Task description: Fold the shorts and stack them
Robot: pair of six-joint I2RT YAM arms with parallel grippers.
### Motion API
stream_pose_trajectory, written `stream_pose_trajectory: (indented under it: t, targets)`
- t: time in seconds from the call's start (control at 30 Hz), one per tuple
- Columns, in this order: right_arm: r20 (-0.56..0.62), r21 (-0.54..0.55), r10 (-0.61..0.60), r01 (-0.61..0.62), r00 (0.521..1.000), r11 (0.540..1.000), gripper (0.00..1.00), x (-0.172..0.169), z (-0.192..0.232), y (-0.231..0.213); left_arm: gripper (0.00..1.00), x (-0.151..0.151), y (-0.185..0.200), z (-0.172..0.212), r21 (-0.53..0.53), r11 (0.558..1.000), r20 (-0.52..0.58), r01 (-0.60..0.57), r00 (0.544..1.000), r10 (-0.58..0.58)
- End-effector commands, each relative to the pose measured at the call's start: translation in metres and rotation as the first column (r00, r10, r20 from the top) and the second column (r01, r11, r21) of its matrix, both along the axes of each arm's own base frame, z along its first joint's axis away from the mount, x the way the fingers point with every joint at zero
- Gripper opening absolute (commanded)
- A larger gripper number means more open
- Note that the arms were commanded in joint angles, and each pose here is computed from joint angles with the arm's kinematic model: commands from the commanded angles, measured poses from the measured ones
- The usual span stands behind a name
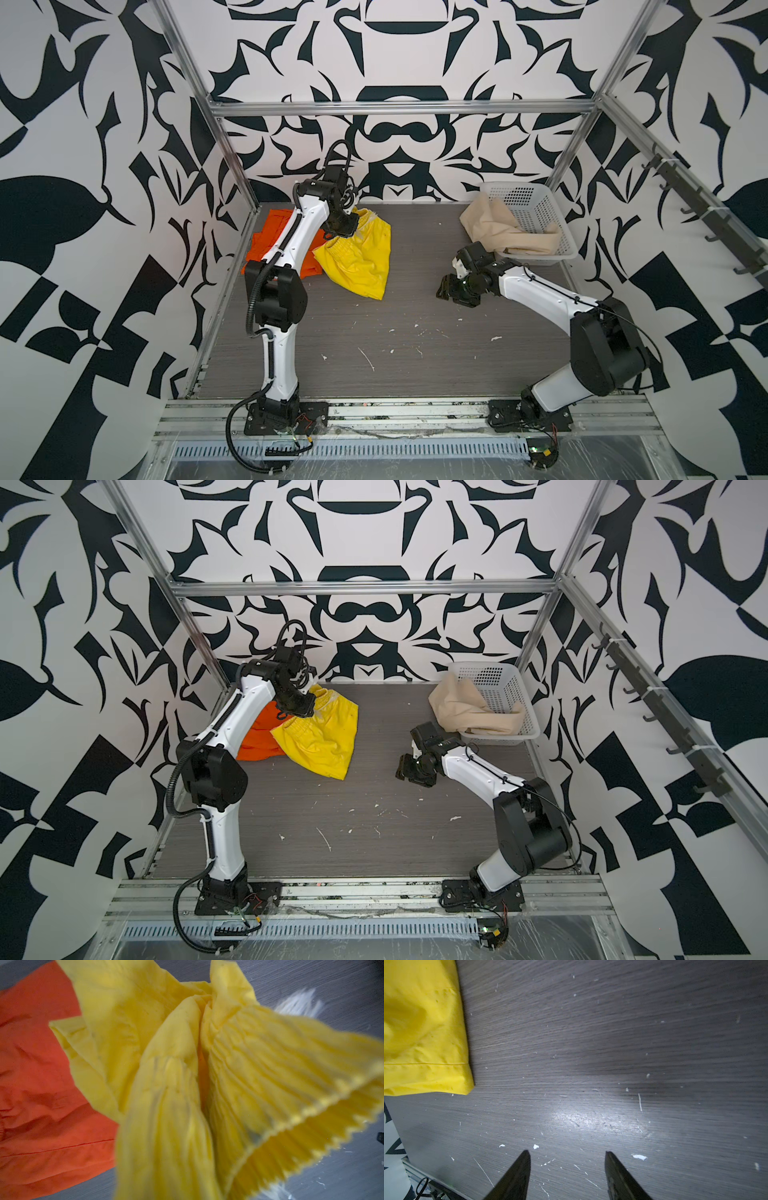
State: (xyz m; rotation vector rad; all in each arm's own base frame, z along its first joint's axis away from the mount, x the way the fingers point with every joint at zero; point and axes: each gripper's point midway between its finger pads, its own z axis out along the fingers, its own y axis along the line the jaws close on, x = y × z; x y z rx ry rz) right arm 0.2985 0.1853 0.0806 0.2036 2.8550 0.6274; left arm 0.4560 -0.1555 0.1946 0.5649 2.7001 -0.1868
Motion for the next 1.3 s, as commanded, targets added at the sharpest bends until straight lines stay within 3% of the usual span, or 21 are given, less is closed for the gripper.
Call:
stream_pose_trajectory:
  t: [0.0,0.17,0.43,0.93,1.27]
  targets:
    - [-0.010,0.008,0.024,-0.024,1.000,1.000,0.61,-0.003,-0.002,0.001,0.00,0.004,0.021,0.019,0.094,0.995,0.034,0.022,0.999,-0.025]
    - [-0.018,0.011,0.026,-0.026,0.999,1.000,0.60,-0.005,-0.004,0.001,0.00,0.024,0.040,0.034,0.154,0.988,0.096,0.004,0.995,-0.019]
    - [-0.023,0.015,0.021,-0.020,1.000,1.000,0.59,-0.004,-0.004,0.002,0.00,0.037,0.060,0.053,0.165,0.986,0.171,-0.017,0.985,-0.011]
    - [-0.021,0.019,0.008,-0.007,1.000,1.000,0.58,-0.002,-0.001,0.002,0.00,0.039,0.082,0.093,0.118,0.993,0.267,-0.016,0.964,-0.016]
    - [-0.022,0.022,0.006,-0.006,1.000,1.000,0.57,-0.001,0.000,0.003,0.00,0.039,0.098,0.103,0.073,0.997,0.276,-0.023,0.961,0.002]
